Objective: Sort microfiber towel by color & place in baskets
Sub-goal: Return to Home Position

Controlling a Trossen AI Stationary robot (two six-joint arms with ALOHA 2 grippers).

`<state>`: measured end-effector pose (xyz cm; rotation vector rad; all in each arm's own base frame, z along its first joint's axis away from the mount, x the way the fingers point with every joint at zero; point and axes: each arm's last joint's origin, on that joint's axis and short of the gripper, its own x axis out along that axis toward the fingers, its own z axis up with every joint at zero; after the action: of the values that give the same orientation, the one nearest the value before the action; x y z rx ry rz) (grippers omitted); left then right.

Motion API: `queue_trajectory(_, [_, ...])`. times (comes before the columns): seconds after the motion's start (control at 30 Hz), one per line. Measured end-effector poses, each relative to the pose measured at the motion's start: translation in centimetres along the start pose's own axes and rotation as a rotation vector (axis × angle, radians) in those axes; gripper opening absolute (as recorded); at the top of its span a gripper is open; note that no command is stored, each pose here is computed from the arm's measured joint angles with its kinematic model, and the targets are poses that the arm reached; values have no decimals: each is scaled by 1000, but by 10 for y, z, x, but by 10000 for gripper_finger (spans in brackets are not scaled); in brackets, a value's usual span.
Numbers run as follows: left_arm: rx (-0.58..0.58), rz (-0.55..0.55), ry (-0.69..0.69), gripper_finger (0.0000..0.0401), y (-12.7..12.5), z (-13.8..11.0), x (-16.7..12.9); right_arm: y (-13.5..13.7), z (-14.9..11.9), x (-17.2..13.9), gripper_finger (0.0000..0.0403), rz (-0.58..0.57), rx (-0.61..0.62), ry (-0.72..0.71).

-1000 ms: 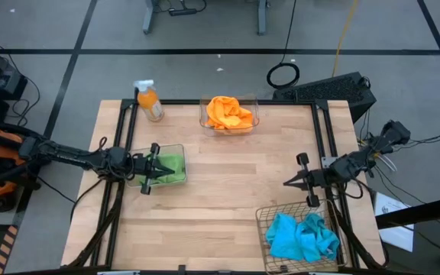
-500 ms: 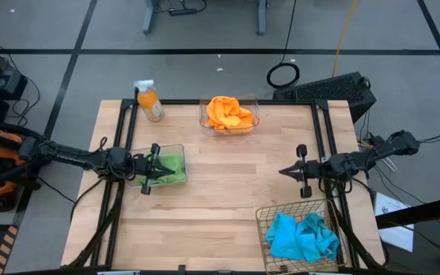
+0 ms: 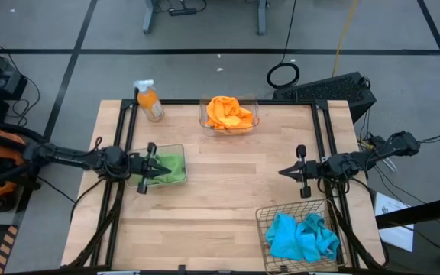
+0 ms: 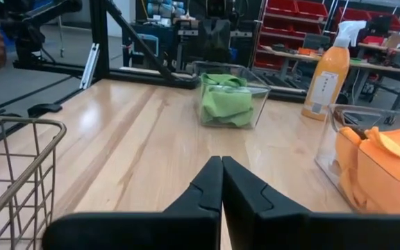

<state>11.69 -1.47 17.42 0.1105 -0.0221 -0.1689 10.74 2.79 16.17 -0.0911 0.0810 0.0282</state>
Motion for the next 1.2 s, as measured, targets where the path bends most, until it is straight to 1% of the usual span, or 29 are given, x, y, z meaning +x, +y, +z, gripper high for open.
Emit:
queue_trajectory(0.47, [0,-2,-24,2,-1,1,-15,-2,2,-5,0,-8,-23,-34])
queue_trajectory(0.7, [0,-3,-15,2,-2,-1,-22,-4,8,-12,0,-14,8,-108])
queue_trajectory(0.87, [0,2,-10,2,-1,-1,-22,-6,11,-15,0,-17,5,-149])
queue_trajectory(0.93, [0,3,-12,2,-1,-1,-22,-5,11,-15,0,18,2,-149])
queue_trajectory(1.07, [6,7,-34,2,-1,1,-22,-1,10,-15,0,127,-3,-150])
queue_trajectory(1.2, [10,8,-40,2,-1,1,-22,-1,9,-15,0,147,-8,-143])
